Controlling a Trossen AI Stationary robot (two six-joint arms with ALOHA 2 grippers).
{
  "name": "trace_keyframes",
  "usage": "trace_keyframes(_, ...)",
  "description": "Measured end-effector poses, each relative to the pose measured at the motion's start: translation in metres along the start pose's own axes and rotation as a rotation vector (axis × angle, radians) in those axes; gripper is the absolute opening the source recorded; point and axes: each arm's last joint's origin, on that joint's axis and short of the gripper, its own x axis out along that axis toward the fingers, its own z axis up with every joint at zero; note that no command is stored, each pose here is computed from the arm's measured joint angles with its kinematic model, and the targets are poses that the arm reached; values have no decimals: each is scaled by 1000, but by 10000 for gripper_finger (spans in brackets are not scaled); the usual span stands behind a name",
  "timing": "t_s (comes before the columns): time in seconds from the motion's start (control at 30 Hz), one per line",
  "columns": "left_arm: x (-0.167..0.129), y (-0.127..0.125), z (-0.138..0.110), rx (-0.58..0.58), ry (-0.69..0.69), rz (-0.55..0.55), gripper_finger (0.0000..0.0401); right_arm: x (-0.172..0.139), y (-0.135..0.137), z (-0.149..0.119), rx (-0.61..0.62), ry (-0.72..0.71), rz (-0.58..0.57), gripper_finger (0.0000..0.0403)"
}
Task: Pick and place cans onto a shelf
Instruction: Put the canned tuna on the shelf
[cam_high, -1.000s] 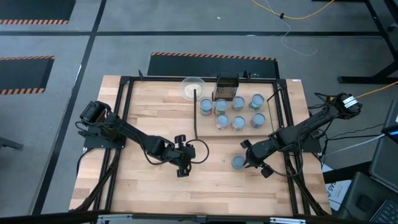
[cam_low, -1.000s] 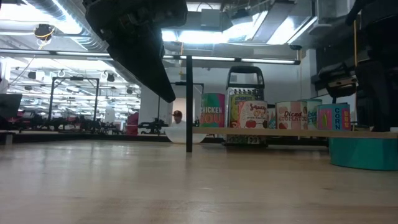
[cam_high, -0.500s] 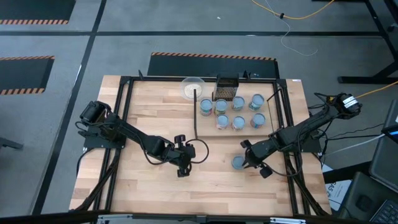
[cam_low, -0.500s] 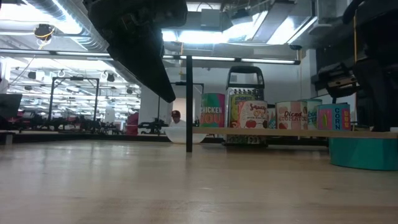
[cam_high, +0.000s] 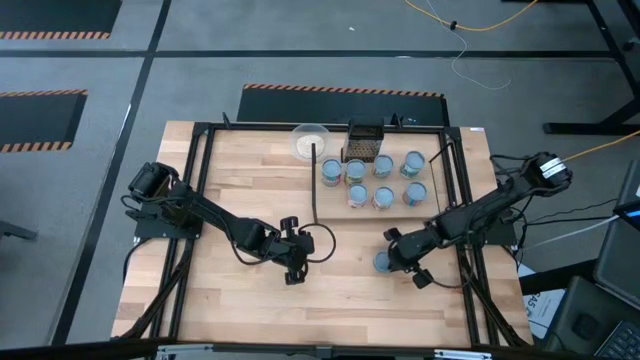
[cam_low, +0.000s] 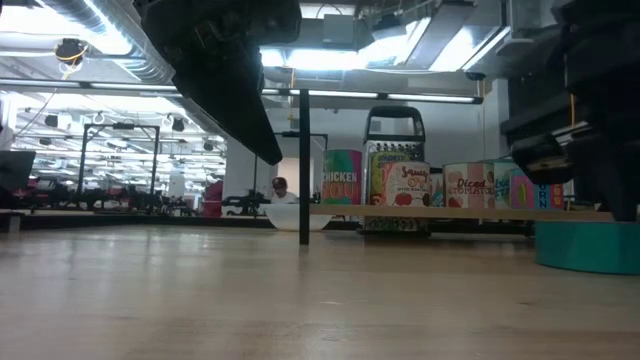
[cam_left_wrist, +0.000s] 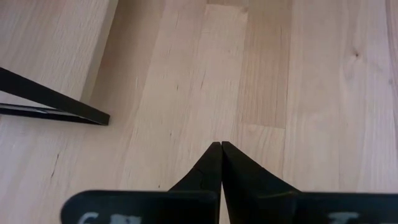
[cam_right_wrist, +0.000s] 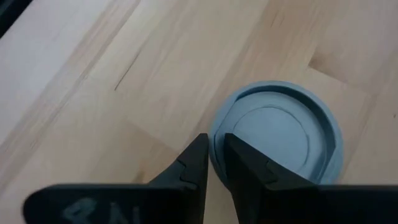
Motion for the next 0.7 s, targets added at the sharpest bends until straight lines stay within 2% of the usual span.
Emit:
trace_keyframes(0.23,0,0,0,0,0,0,0,1,0,2,14,-15,0,53)
trace_keyframes(0.43,0,0,0,0,0,0,0,1,-2,4,174,-50,-77,10)
trace_keyframes(0.57,0,0,0,0,0,0,0,1,-5,7,363,-105,-167,11)
trace_keyframes(0.7,0,0,0,0,0,0,0,-3,-10,14,658,-207,-322,6)
